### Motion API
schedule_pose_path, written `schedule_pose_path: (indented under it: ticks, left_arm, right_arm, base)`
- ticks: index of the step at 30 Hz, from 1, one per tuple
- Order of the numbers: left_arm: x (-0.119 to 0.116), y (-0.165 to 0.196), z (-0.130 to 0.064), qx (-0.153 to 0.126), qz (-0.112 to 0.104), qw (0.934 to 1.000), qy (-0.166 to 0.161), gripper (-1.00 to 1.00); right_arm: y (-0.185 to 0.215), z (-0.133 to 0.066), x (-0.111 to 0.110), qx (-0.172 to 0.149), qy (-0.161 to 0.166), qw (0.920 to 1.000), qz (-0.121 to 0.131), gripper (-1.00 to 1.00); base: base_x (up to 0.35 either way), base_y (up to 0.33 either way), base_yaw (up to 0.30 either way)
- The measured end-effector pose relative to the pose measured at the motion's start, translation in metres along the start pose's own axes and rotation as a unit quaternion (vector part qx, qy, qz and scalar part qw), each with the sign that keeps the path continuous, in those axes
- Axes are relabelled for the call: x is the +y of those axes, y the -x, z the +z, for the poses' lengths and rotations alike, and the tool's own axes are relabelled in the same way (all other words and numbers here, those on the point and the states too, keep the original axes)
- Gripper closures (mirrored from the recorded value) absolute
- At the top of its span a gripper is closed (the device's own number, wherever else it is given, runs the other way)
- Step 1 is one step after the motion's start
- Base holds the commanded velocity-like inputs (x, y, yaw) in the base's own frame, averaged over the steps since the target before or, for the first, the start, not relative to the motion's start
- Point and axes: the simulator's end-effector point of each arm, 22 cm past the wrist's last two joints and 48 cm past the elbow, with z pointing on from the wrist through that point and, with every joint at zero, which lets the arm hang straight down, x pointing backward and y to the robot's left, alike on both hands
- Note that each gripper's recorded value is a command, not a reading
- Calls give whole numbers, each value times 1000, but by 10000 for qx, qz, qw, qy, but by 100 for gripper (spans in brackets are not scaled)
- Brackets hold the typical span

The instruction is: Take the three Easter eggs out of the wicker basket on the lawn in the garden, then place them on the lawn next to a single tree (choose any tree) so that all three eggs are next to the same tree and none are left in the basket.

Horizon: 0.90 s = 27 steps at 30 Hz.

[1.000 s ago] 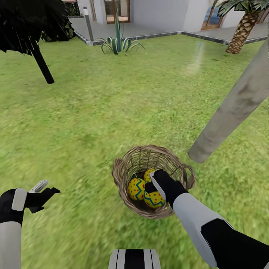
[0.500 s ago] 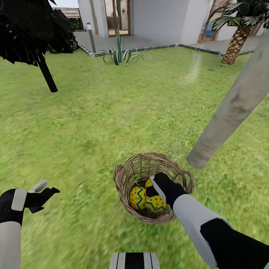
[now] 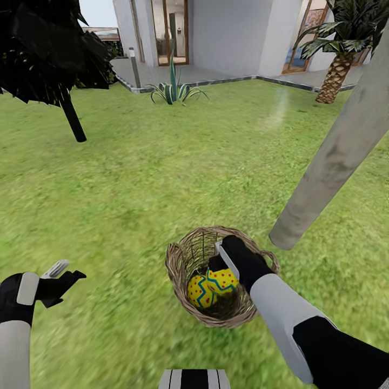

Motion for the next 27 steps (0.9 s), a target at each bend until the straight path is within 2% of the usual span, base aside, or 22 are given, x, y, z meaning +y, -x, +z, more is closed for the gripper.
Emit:
schedule_pose_path:
  ticks: [8, 13, 14, 21, 24, 27]
  left_arm:
    - [7, 12, -5, -198, -250, 9995, -43, -100]
    - [6, 18, -15, -276, -386, 9988, -134, -100]
    - [6, 20, -18, -298, -407, 9986, -142, -100]
    - [4, 30, -33, -409, -474, 9978, -240, -100]
    - [0, 31, -38, -425, -464, 9976, -283, -100]
    - [-3, 33, -43, -455, -460, 9974, -331, -100]
  right_arm:
    - [36, -20, 19, -529, 393, 9978, 55, 100]
    - [48, -34, 19, -767, 400, 9962, 50, 100]
    - [60, -38, 19, -1038, 394, 9938, 59, 100]
    - [62, -56, 18, -1056, 361, 9937, 38, 100]
    - [52, -61, 18, -805, 351, 9961, 19, 100]
    - [50, -68, 20, -744, 390, 9965, 8, 100]
  base:
    - [0, 0, 0]
    - [0, 0, 0]
    - [0, 0, 0]
    - [-32, 0, 0]
    - [-301, 0, 0]
    - [-340, 0, 0]
